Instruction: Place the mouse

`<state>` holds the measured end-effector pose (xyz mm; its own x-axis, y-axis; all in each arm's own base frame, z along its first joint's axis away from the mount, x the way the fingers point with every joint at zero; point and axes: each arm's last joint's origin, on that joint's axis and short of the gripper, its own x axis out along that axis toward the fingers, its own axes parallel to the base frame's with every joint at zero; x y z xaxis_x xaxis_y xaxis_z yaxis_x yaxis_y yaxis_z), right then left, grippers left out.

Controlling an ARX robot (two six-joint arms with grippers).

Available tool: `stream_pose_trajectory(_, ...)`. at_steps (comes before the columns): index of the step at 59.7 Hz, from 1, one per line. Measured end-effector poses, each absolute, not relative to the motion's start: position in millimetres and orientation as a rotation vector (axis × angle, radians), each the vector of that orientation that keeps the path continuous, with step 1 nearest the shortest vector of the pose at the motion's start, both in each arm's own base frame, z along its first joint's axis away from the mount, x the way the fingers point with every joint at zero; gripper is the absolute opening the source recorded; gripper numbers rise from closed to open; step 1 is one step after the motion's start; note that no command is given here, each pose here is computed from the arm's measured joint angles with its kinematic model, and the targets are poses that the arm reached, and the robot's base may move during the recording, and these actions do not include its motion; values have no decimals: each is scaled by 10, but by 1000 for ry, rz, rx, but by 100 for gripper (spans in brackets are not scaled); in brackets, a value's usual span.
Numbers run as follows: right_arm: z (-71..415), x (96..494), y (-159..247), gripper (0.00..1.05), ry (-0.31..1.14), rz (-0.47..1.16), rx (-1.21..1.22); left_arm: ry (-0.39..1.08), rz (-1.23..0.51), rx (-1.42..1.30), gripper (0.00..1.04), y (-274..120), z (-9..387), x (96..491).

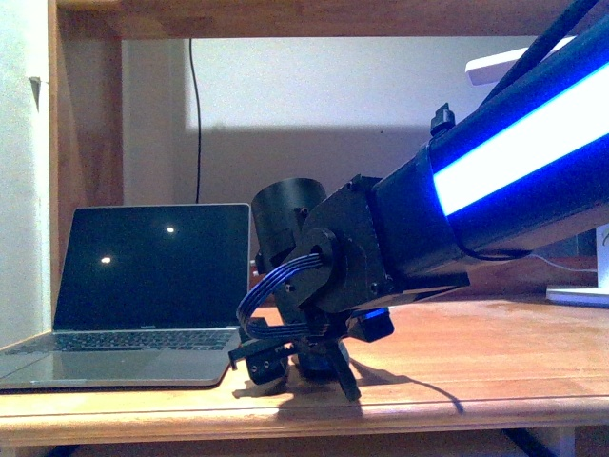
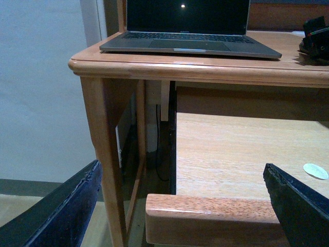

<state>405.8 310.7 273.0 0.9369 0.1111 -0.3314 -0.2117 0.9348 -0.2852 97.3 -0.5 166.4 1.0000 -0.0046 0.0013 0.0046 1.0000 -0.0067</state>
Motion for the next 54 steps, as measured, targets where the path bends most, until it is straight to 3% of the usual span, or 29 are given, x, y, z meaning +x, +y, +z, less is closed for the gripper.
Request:
stream_pose_trajectory(5, 2739, 4070, 3099, 98, 315, 194, -294, -1, -5, -7, 97, -5, 1664, 973)
stream_pose_trajectory(22, 3106, 3824, 2795, 97, 231, 443, -109, -1, -5, -7, 97, -5, 1664, 973)
stream_pose_trajectory(35, 3409, 3301, 2033, 97, 113, 649, -5, -1, -5, -7, 97, -5, 1664, 973)
stream_pose_trajectory(54, 2847, 2581, 889, 97, 202, 775, 50, -1, -5, -7, 97, -5, 1664, 973)
